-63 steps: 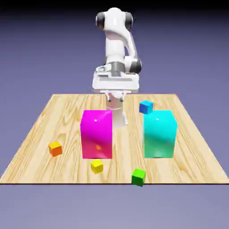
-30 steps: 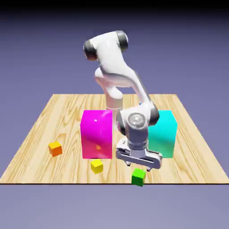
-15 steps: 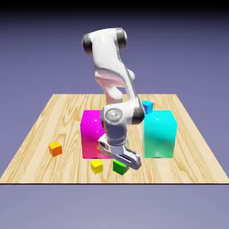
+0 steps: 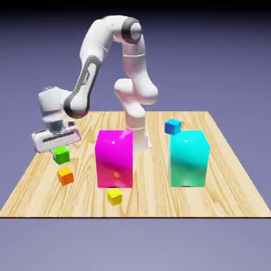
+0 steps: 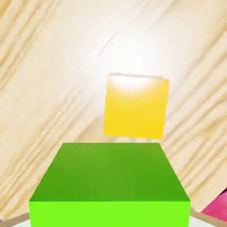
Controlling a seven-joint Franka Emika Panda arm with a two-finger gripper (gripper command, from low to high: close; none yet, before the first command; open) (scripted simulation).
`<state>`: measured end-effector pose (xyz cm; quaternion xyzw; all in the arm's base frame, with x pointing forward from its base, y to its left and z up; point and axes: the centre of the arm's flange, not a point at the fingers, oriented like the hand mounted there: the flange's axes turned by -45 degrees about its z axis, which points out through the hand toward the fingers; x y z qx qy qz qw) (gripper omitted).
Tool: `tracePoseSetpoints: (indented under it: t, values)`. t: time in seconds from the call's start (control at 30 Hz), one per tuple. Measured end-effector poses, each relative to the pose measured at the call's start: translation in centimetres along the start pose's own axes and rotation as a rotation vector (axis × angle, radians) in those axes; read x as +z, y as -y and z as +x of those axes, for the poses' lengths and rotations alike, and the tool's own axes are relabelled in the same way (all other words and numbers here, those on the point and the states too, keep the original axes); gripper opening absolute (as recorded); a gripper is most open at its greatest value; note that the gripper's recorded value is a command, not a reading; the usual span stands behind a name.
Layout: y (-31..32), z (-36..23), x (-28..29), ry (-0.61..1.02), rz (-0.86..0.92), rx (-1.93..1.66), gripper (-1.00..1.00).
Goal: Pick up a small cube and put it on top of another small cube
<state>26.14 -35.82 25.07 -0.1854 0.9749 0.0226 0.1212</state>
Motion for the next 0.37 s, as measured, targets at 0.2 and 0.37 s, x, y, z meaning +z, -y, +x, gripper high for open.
tracePoseSetpoints:
  t: [0.2, 0.37]
  values:
    - [-0.5, -2.0, 5.4, 0.004, -0.013, -0.053, -1.0]
    - [-0.6, -1.9, 6.3, 0.003, -0.014, -0.053, 1.0]
